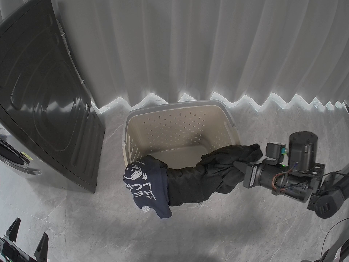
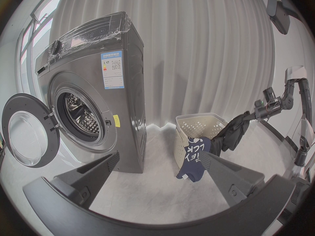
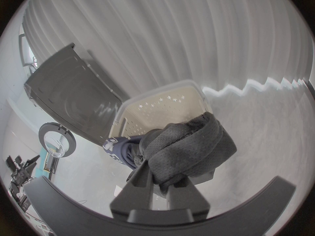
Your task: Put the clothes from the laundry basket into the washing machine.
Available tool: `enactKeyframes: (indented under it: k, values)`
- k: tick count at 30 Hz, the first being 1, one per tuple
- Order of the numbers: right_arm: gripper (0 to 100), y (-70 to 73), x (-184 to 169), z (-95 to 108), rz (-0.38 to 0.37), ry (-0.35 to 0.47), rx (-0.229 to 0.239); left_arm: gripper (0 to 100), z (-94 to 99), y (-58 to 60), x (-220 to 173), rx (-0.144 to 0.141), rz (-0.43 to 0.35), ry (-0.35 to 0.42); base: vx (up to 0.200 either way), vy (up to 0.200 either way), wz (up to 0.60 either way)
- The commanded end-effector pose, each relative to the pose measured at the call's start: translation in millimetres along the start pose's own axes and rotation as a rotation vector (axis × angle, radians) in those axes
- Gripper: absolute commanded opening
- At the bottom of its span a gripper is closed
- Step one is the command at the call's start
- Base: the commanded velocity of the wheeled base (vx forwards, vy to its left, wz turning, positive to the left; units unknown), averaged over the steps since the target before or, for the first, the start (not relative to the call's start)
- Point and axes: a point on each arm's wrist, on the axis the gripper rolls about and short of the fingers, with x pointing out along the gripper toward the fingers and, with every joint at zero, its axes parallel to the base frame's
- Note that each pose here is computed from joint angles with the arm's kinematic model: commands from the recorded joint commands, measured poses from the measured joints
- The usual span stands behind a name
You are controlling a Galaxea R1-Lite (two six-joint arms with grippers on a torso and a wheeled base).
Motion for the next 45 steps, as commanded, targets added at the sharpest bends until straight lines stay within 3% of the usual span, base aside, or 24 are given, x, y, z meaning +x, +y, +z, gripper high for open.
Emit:
enactKeyframes:
  k: [1,7,12,23,25,27,30,45]
  values:
    - [0,9.0,-65,34,0.070,-0.201,-0.043,100,-5.3,0.1,0,0.001,0.000,0.000,0.000,0.000,0.00]
    - [0,19.2,-104,52,0.147,-0.336,-0.100,100,-5.3,0.1,0,0.004,0.000,0.000,0.000,0.000,0.00]
    - [0,19.8,-117,56,0.161,-0.376,-0.150,100,-5.3,0.1,0,-0.002,-0.002,0.000,0.000,0.000,0.00]
    - [0,19.1,-121,50,0.149,-0.363,-0.157,100,-5.3,0.1,0,-0.004,0.000,0.000,-0.145,0.000,0.00]
    - [0,18.0,-120,48,0.125,-0.361,-0.156,100,-5.1,0.1,0,-0.004,0.000,-0.002,-0.100,0.000,0.00]
    - [0,16.6,-118,47,0.045,-0.364,-0.147,100,-5.1,0.1,0,-0.004,0.000,-0.002,0.000,0.000,0.00]
    - [0,16.8,-117,47,0.034,-0.363,-0.145,100,-5.3,0.1,0,-0.004,0.001,0.000,0.000,0.000,0.00]
    - [0,17.3,-115,47,0.040,-0.361,-0.137,100,-5.3,0.1,0,-0.004,0.000,0.000,0.000,0.200,0.00]
